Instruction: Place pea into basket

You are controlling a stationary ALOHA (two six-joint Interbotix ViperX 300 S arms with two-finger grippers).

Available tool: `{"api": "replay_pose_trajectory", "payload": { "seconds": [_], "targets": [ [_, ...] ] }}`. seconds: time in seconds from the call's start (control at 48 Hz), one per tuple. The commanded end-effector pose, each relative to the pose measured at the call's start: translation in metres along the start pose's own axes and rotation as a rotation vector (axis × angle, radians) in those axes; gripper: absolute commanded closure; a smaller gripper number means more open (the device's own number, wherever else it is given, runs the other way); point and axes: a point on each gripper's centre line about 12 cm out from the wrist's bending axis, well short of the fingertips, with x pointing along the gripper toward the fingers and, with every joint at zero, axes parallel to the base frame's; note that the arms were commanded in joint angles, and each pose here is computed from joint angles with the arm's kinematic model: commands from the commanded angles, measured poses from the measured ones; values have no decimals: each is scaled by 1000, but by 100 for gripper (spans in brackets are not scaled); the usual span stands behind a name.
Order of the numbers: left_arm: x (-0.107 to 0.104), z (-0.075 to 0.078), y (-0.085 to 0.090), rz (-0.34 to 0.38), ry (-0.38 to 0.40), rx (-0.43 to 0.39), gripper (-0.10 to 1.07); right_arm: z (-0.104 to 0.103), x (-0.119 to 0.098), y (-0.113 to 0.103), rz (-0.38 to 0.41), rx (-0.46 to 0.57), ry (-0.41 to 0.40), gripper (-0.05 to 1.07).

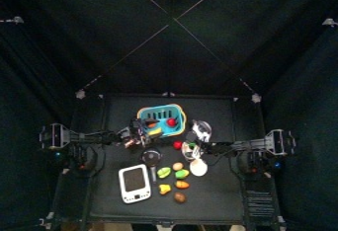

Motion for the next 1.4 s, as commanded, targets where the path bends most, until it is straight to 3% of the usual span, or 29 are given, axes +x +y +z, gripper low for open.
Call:
{"api": "replay_pose_trajectory", "payload": {
  "seconds": [0.0,0.167,0.354,0.542,0.833,1.062,1.375],
  "targets": [
    [3,6,-2,-6,-22,-1,-5,17,-14,4,26,8,-66,38],
    [3,8,-9,-27,-28,1,-5,38,-34,7,54,-2,-160,38],
    [2,6,-16,-54,-24,8,-5,71,-62,8,94,-72,-332,38],
    [3,7,-19,-61,-25,9,-5,111,-68,-12,100,-78,-470,38],
    [4,8,-19,-61,-29,9,-5,139,-31,-53,119,0,-507,37],
    [3,8,-19,-60,-28,7,-5,144,-2,-60,126,48,-468,28],
    [3,7,-18,-59,-26,7,-5,141,6,-59,123,49,-448,9]
  ]
}}
